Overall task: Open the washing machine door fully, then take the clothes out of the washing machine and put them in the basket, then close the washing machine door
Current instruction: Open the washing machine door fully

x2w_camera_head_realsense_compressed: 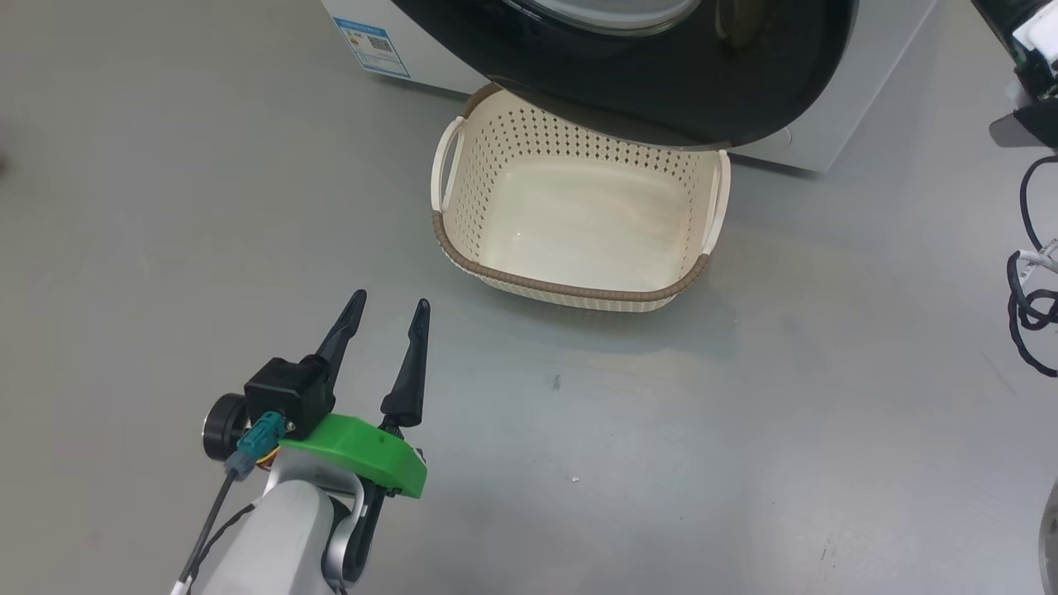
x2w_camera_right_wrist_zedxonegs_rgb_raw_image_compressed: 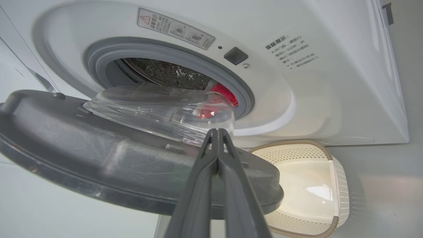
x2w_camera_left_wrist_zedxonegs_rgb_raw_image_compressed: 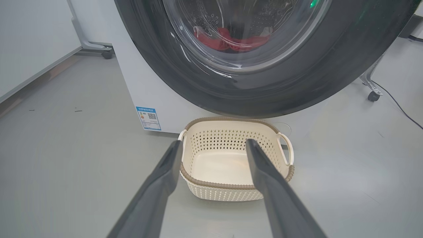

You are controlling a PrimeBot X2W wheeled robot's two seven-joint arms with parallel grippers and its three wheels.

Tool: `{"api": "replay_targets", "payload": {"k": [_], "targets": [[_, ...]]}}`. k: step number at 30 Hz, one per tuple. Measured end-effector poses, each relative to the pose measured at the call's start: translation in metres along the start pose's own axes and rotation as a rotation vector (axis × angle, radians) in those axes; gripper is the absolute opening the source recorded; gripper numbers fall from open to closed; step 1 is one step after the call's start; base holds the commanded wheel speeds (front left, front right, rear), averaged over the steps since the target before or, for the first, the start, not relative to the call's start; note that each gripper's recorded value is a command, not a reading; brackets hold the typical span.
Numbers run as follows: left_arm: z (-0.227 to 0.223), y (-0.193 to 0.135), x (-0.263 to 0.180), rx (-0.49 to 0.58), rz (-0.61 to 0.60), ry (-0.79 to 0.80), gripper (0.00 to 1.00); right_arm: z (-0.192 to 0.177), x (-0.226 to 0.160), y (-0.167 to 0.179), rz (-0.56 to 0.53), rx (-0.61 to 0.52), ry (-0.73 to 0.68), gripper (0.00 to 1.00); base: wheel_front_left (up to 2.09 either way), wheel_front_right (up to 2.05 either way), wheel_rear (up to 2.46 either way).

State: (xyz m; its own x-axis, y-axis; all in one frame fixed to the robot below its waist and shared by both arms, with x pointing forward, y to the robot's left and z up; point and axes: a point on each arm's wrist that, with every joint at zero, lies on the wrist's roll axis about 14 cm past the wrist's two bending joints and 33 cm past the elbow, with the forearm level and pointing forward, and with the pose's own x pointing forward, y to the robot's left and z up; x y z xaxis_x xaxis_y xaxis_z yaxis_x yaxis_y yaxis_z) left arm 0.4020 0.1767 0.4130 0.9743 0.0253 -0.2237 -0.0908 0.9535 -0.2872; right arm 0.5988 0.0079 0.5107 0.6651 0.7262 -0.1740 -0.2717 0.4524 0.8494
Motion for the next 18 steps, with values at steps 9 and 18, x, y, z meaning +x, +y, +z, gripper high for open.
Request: {"api": "replay_targets", "payload": {"k": [9, 18], "targets": [[0.010, -0.004, -0.006, -0.003, -0.010, -0.033, 1.00, 0.007, -0.026, -0.002, -0.080, -0.344, -0.073, 0.00, 0.00, 0.00, 0.00], [0.015, -0.009, -0.013, 0.010, -0.025, -0.051, 1.00, -0.008, -0.051, 0.000, -0.126, -0.566, -0.113, 0.00, 0.00, 0.00, 0.00]]}}
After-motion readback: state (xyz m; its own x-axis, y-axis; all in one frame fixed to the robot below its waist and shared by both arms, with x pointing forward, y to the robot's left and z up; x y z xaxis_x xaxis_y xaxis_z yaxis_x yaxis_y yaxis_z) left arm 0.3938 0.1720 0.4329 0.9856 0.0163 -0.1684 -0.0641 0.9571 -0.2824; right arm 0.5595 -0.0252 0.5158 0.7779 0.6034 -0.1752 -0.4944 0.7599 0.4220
